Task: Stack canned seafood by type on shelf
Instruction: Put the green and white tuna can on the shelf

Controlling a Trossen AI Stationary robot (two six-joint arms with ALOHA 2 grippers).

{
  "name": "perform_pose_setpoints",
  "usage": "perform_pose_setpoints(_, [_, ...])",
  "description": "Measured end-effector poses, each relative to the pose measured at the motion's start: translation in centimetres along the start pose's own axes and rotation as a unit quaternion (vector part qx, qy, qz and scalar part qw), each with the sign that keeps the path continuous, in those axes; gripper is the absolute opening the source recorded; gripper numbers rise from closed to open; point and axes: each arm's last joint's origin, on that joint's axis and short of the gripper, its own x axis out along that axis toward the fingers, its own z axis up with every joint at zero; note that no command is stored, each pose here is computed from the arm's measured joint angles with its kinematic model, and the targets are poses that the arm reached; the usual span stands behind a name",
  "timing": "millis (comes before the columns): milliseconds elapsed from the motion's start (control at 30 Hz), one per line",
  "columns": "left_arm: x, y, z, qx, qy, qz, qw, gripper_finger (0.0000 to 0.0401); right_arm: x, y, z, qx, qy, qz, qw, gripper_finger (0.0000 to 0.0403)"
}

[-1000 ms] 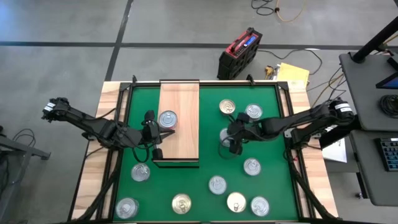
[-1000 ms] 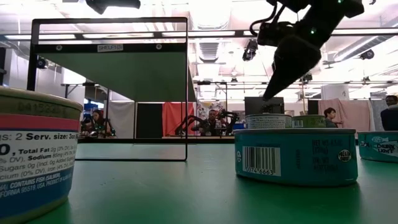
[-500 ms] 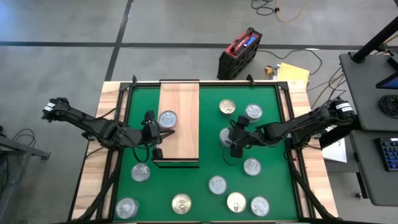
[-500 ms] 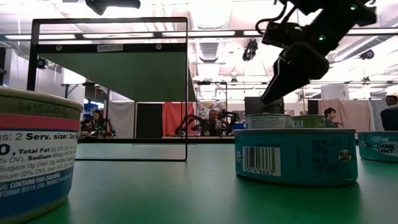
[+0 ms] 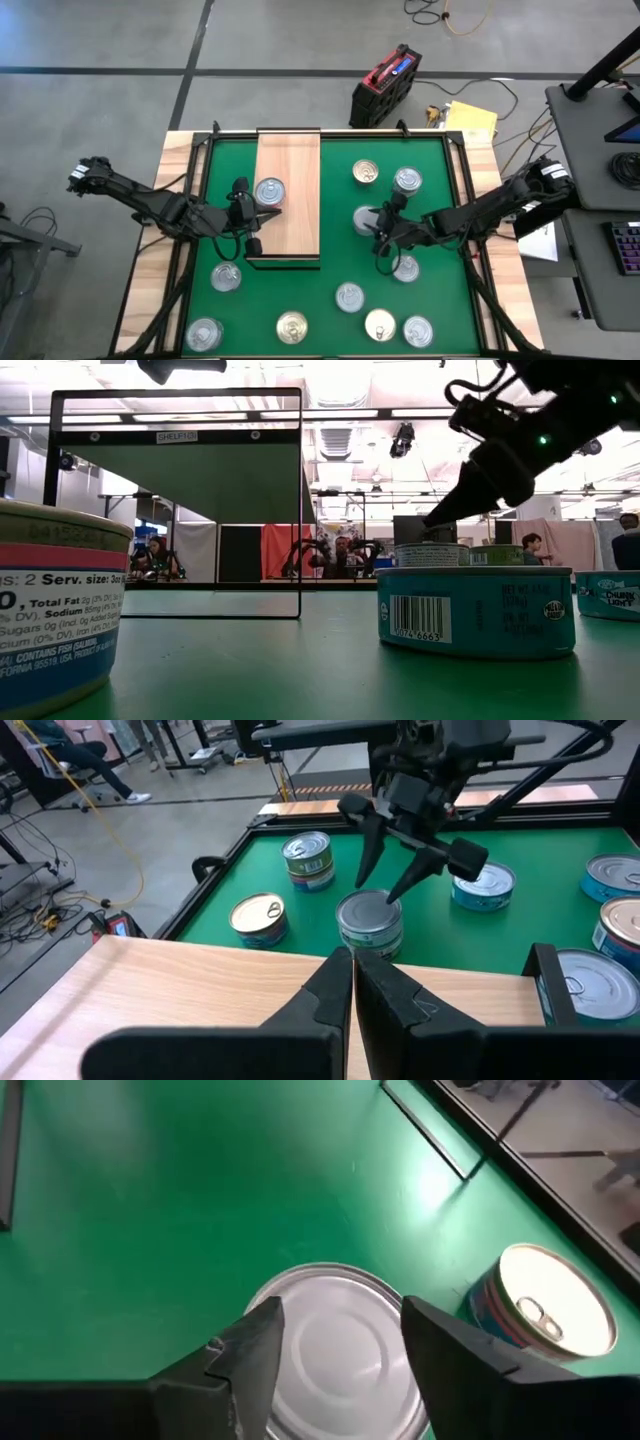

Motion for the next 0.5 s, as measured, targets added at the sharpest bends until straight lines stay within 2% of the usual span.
perform_pose_setpoints(167, [0.0,0.0,0.0,-0.002,-0.001,0.000,1.000,0.0000,0.0,-0.1,-0.7,0.029,-0.031,0.006,0.999,0.0148])
perform_pose_setpoints(500, [0.0,0.0,0.0,-0.002,-0.002,0.000,1.000,0.0000,0.0,-0.3,-1.9,0.026,-0.028,0.007,0.999,0.0053])
